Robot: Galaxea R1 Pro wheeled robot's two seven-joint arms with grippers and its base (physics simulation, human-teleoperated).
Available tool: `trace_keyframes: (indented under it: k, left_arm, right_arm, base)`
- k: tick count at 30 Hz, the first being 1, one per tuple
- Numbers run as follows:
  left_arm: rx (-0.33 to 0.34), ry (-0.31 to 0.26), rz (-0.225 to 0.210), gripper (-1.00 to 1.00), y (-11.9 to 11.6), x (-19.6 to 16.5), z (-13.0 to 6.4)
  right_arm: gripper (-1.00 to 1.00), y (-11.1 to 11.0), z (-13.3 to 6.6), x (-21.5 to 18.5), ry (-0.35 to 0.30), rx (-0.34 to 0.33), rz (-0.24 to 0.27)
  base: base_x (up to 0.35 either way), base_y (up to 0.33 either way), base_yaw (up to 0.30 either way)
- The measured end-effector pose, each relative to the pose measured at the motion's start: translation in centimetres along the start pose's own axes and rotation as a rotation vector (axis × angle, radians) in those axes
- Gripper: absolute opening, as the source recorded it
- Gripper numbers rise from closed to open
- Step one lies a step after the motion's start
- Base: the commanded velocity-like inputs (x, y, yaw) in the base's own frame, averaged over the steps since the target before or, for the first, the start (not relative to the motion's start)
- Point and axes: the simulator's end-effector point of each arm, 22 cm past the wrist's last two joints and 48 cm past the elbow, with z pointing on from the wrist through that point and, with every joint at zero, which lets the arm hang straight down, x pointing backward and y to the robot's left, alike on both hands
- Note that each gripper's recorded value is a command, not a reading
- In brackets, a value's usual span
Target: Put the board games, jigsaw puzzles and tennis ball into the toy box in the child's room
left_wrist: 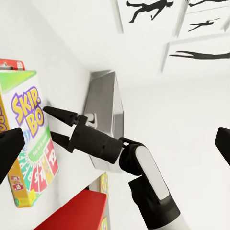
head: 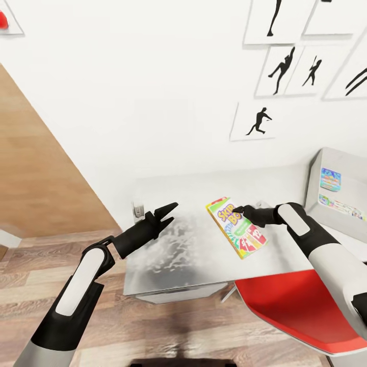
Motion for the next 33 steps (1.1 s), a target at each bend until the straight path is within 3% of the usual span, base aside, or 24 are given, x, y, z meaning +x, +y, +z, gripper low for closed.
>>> trace_keyframes:
  k: [16, 33]
  left_arm:
    - [0.010, -0.004, 0.005, 1.00, -0.55, -0.14, -0.07]
    - [0.010, -0.005, 0.007, 1.00, -0.61, -0.17, -0.08]
  right_arm:
    - [1.00, -0.06, -0.32, 0.00, -0.003, 0.002, -0.001]
    - [1.00, -0.05, -0.43, -0.08, -0.004, 0.001, 0.000]
  base:
    - [0.000, 0.000, 0.177]
    - [0.000, 0.000, 0.028]
